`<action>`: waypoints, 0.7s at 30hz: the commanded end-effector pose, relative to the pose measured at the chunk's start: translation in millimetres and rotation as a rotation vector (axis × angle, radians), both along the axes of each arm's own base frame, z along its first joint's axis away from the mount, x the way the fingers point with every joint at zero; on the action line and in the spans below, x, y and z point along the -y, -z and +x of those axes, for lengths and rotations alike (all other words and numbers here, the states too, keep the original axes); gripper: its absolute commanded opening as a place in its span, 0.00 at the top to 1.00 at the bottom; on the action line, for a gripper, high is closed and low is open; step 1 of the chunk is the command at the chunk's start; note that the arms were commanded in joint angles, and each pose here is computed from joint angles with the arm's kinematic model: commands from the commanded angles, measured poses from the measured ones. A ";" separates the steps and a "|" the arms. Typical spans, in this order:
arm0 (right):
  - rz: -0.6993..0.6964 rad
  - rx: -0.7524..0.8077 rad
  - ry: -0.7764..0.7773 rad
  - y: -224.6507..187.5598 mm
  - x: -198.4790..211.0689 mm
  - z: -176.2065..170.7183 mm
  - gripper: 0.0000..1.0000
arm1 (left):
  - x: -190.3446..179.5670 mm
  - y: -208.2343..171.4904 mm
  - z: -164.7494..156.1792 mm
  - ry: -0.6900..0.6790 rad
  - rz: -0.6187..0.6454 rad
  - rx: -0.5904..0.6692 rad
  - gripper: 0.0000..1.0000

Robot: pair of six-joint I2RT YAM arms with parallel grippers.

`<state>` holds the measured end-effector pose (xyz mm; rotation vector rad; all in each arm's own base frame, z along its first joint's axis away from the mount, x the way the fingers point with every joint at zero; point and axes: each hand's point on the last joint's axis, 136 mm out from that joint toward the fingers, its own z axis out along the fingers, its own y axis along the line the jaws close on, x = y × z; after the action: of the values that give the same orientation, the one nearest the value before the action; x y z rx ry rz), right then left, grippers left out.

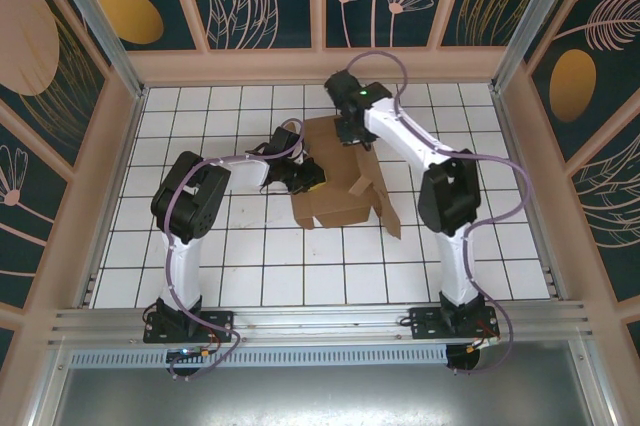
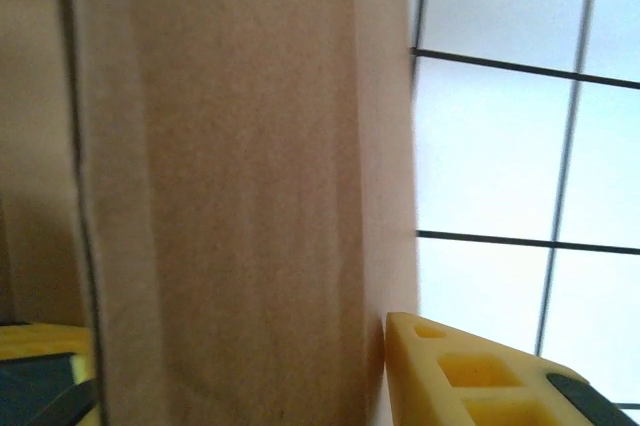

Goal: Fold the paper box

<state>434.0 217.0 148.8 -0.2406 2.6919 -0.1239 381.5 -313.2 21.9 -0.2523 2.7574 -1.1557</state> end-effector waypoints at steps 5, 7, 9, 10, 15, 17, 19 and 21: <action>-0.009 0.099 0.040 -33.8 49.4 4.5 0.60 | -17.0 -5.7 1.0 -0.029 0.056 0.010 0.83; -0.059 0.125 0.030 -35.8 54.9 3.7 0.60 | -17.1 -5.8 1.6 -0.028 0.059 0.012 0.83; -0.111 0.137 0.027 -34.3 60.6 3.6 0.60 | -17.2 -5.4 2.2 -0.024 0.064 0.014 0.83; -0.137 0.142 0.021 -33.3 61.5 3.0 0.60 | -17.1 -5.8 2.4 -0.023 0.064 0.014 0.83; -0.350 0.171 -0.012 -21.1 61.6 -1.2 0.60 | -18.0 -5.3 2.6 -0.017 0.072 0.021 0.83; -0.459 0.199 -0.005 -19.8 64.7 -2.3 0.61 | -18.0 -5.4 2.6 -0.015 0.074 0.022 0.83; -0.584 0.229 -0.002 -19.5 69.5 -3.2 0.62 | -18.2 -4.6 2.2 -0.014 0.075 0.021 0.83; -0.707 0.252 -0.026 -14.9 68.9 -5.1 0.62 | -17.8 -4.0 2.2 -0.011 0.075 0.020 0.83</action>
<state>427.4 164.8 167.9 -0.3831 2.4291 -0.6932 384.7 -301.1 20.4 -0.2578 2.7627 -1.0841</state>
